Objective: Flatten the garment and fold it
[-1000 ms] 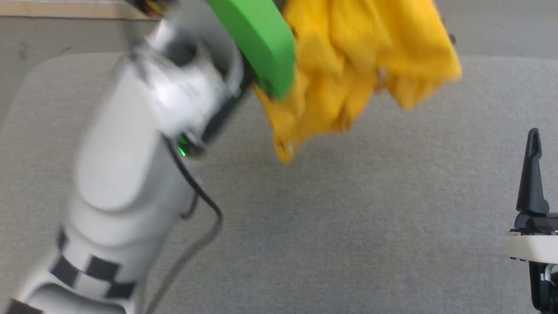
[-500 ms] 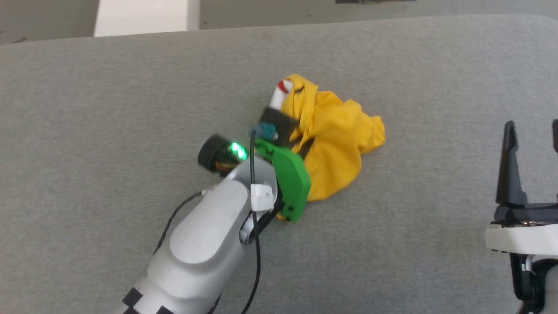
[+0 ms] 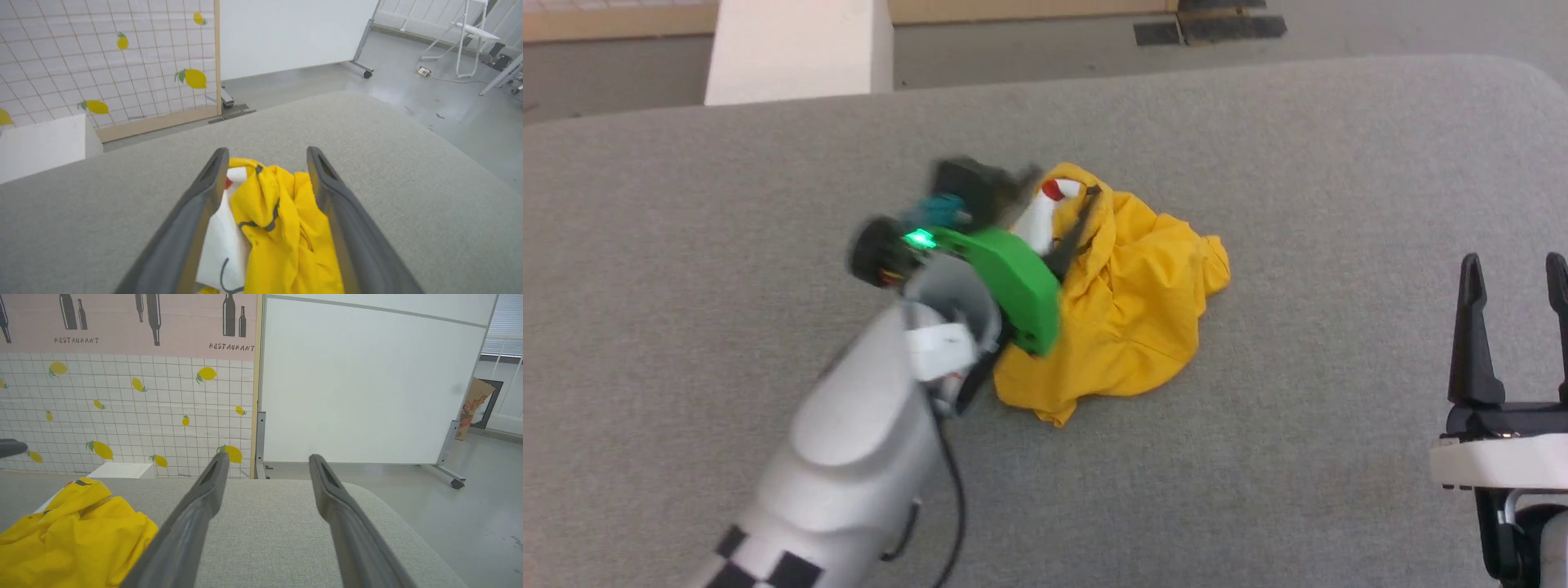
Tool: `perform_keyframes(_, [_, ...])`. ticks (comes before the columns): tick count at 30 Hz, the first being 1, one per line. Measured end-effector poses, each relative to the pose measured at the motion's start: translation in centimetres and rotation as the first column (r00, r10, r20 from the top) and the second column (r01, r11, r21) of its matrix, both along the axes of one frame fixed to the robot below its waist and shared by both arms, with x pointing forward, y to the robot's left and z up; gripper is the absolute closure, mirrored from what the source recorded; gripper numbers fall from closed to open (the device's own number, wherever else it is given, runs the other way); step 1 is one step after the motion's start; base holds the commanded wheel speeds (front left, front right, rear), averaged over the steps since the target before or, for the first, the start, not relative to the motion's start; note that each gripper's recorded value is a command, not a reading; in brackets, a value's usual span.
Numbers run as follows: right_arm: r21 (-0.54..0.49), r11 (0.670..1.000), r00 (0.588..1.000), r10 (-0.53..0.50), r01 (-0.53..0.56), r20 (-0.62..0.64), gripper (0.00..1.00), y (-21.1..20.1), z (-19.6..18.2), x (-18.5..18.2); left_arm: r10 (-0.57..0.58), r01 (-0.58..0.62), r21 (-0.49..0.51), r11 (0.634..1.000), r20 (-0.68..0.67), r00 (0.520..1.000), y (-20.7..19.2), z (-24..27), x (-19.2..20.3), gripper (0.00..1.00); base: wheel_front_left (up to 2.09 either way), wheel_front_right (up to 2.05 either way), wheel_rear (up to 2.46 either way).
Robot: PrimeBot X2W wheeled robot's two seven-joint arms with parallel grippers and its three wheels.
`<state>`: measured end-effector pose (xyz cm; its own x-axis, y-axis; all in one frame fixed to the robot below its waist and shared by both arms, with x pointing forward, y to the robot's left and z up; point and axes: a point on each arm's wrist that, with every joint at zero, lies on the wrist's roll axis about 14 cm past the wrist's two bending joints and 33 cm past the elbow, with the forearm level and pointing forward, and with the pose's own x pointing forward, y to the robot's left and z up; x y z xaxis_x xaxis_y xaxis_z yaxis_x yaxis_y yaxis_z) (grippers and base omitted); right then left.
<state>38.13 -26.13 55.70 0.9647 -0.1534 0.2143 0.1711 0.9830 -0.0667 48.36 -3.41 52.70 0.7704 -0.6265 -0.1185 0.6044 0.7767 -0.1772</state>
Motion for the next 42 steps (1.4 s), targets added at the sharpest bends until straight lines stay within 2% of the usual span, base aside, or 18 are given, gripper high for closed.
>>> perform_keyframes(3, [0.003, 1.0, 1.0, 0.005, -0.005, 0.015, 0.0, 0.2, 0.6, -0.3, 0.142, -0.134, -0.067, 0.989, 0.142, 0.98, 4.4, 4.6, 1.3, 0.0, 0.0, 0.0, 0.0])
perform_keyframes(7, [0.005, 1.0, 1.0, 0.017, -0.017, 0.025, 0.0, 0.6, 1.1, -0.6, 0.334, -0.301, -0.156, 0.941, 0.277, 0.901, 11.0, 8.4, 0.6, 0.0, 0.0, 0.0, 0.0])
perform_keyframes(11, [0.008, 0.999, 0.999, 0.038, -0.038, 0.031, 0.0, 1.2, 1.3, -0.6, 0.466, -0.417, -0.209, 0.885, 0.339, 0.817, 16.0, 9.3, -2.4, 0.0, 0.0, 0.0, 0.0])
perform_keyframes(16, [0.013, 0.998, 0.998, 0.058, -0.058, 0.03, 0.0, 1.9, 1.3, -0.5, 0.553, -0.512, -0.214, 0.832, 0.385, 0.739, 19.5, 8.4, -5.9, 0.0, 0.0, 0.0, 0.0])
perform_keyframes(20, [0.027, 0.998, 0.998, 0.062, -0.062, 0.001, 0.0, 2.0, 0.3, -0.7, 0.579, -0.55, -0.192, 0.813, 0.366, 0.729, 19.8, 6.5, -7.8, 0.0, 0.0, 0.0, 0.0])
perform_keyframes(23, [0.043, 0.997, 0.998, 0.063, -0.063, -0.02, 0.0, 2.0, -0.5, -0.8, 0.599, -0.585, -0.146, 0.797, 0.311, 0.738, 19.6, 3.7, -9.3, 0.0, 0.0, 0.0, 0.0])
perform_keyframes(26, [0.05, 0.997, 0.998, 0.061, -0.06, -0.031, 0.0, 1.9, -0.9, -0.7, 0.636, -0.617, -0.161, 0.77, 0.263, 0.725, 19.7, 2.7, -10.0, 0.0, 0.0, 0.0, 0.0])
perform_keyframes(30, [0.07, 0.995, 0.997, 0.07, -0.068, -0.035, 0.0, 2.1, -1.0, 0.0, 0.643, -0.619, -0.176, 0.765, 0.254, 0.722, 19.5, 2.7, -10.4, 0.0, 0.0, 0.0, 0.0])
perform_keyframes(37, [0.044, 0.983, 0.983, 0.18, -0.178, -0.025, 0.0, 4.6, 2.9, 5.4, 0.651, -0.629, -0.173, 0.758, 0.247, 0.717, 19.8, 2.1, -9.9, 0.0, 0.0, 0.0, 0.0])
perform_keyframes(42, [0.06, 0.967, 0.956, 0.256, -0.249, -0.144, 0.0, 4.8, 3.8, 9.7, 0.661, -0.641, -0.162, 0.75, 0.222, 0.717, 19.8, 1.0, -9.3, 0.0, 0.0, 0.0, 0.0])
